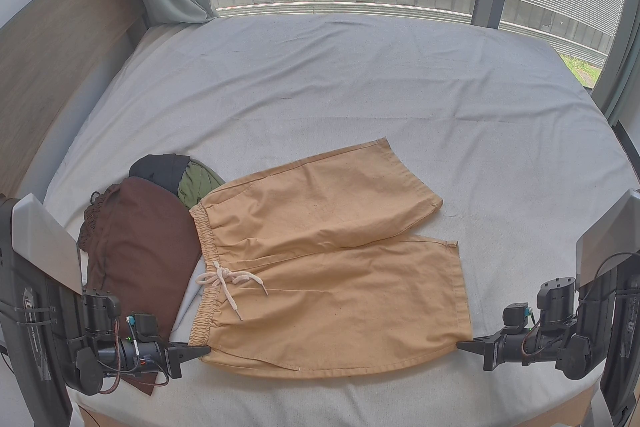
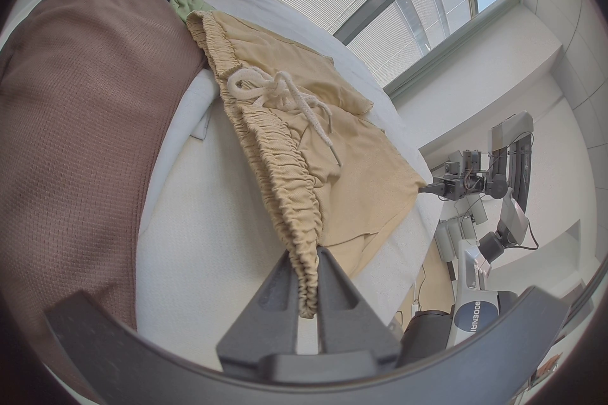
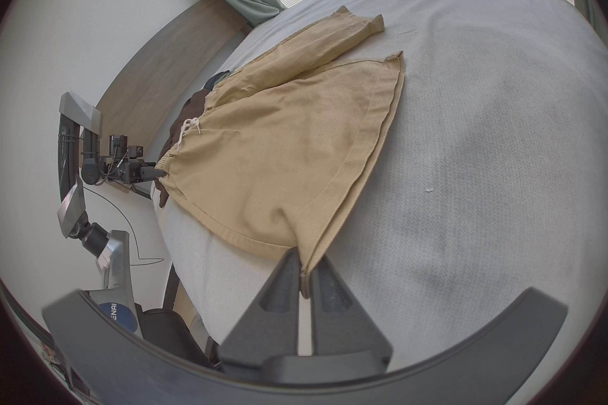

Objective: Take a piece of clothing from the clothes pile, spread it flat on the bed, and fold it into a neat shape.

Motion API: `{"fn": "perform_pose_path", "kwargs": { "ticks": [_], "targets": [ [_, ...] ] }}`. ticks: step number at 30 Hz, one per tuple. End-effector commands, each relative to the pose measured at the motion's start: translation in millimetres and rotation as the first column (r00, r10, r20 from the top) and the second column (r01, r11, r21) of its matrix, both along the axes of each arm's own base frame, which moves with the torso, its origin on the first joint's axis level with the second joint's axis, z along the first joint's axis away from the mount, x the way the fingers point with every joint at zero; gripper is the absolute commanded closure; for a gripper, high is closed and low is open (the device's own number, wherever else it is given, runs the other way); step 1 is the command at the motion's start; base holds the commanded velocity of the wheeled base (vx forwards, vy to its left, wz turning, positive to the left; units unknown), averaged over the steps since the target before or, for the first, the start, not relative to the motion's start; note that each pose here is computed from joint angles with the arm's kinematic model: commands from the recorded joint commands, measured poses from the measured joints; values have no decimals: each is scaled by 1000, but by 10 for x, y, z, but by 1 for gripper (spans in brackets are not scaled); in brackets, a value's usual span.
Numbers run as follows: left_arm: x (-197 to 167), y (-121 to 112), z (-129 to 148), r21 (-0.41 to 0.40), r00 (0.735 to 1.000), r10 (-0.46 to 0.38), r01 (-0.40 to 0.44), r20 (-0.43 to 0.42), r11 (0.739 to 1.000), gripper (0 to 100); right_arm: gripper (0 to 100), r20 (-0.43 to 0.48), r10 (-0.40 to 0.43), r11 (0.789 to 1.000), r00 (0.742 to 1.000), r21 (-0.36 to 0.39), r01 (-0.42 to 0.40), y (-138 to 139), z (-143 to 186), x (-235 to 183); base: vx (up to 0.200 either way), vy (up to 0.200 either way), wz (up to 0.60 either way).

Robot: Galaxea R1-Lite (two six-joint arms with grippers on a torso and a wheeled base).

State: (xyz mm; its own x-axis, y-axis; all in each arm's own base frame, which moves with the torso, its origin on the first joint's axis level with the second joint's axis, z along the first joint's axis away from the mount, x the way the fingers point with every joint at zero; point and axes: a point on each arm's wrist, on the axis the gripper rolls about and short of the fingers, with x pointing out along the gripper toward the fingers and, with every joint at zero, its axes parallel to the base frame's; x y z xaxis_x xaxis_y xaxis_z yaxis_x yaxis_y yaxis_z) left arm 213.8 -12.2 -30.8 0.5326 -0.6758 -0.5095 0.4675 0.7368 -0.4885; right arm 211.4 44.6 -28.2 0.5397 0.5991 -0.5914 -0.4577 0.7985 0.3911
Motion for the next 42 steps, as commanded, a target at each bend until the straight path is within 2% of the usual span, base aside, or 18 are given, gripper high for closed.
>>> {"fn": "perform_pose_path", "kwargs": {
  "ticks": [1,7,17,26,32,42],
  "targets": [
    [-3,-5,42,-12,1000,-9,9,14,1000,100,100,23,9,1000,1000,12,-9,9,42,20,0,0,0],
    [76,-22,142,-20,997,-20,21,81,1000,100,100,101,11,999,995,40,-15,25,175,107,0,0,0],
    [279,-39,220,-53,990,1,7,143,999,100,100,169,-4,994,986,106,-14,76,367,202,0,0,0],
    [364,-51,302,-61,982,5,7,191,998,100,100,202,-15,992,979,129,-12,76,480,201,0,0,0],
    [369,-119,460,-125,983,28,-5,183,992,100,100,226,-17,990,974,138,-14,77,554,186,0,0,0],
    [379,-142,492,-130,981,25,0,193,992,100,100,268,-11,989,963,145,-29,93,667,151,0,0,0]
  ]
}}
